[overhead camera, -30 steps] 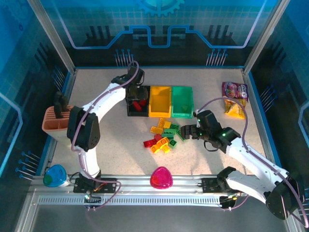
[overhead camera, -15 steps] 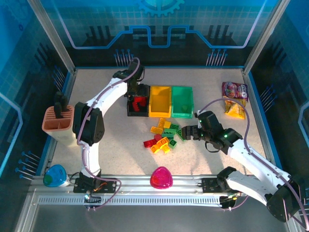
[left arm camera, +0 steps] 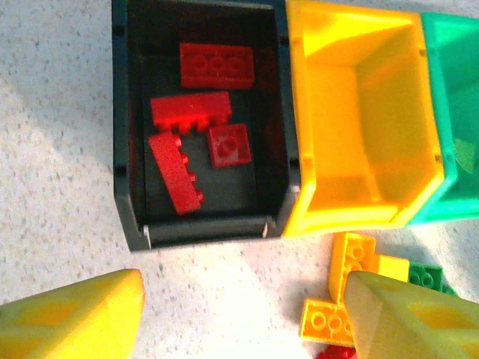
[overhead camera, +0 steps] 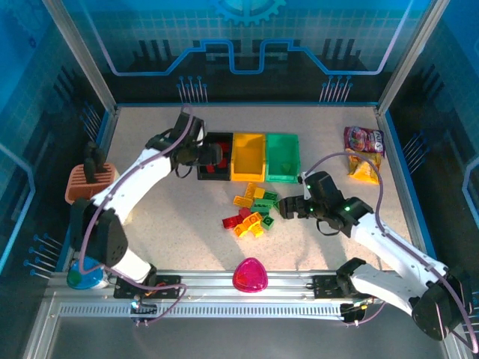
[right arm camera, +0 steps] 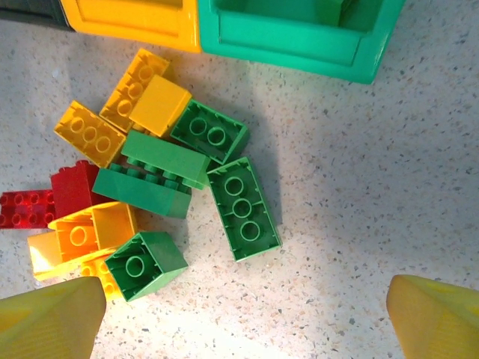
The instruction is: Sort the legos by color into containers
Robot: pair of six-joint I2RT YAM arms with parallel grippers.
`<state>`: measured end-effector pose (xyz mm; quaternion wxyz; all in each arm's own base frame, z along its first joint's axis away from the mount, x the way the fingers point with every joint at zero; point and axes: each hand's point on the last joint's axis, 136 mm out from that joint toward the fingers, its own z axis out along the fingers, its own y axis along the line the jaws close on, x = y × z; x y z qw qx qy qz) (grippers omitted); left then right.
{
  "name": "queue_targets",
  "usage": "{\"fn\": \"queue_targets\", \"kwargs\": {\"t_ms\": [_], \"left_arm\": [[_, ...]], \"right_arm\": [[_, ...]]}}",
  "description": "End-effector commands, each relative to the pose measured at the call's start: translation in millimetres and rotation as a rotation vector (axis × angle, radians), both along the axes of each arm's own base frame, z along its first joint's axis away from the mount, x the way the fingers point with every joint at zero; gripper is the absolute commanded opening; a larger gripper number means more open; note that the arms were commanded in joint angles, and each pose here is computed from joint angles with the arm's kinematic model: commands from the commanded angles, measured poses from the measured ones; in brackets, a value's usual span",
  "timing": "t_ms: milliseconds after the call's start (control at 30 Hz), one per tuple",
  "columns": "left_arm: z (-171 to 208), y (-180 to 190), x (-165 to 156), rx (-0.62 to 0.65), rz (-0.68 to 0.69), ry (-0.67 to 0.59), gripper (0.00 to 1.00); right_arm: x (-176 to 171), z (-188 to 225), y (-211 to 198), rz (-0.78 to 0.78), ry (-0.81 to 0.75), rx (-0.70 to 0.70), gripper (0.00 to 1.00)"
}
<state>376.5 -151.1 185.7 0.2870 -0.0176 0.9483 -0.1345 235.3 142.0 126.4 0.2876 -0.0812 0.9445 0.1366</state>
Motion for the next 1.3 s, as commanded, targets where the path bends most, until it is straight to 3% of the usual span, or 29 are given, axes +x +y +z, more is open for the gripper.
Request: {"fn": "queue_targets", "kwargs": {"t_ms": [0, 267, 500, 967, 1267], "left_arm": [[-8, -10, -20, -0.064, -0.023, -0.01, 0.7], [-36, -9, -69, -0.082, -0.045, 0.002, 0.66], [-46, -2, -94, -0.111, -0.032, -0.009, 0.64], [-72, 9, -118, -0.102, -0.004, 0.047, 0.63], [-71, 10, -118, -0.097, -0.002, 0.044, 0.62]], "right_arm": [[0, 2, 17, 0.075, 0.017, -0.005, 0.95], [-4, -16, 56, 0.244, 0.053, -0.117, 0.78], [-4, -30, 74, 0.333, 0.067, -0.206, 0.75], [-6, -62, 94, 0.402, 0.137, -0.276, 0.62], [-11, -77, 91, 0.416, 0.184, -0.312, 0.61]]}}
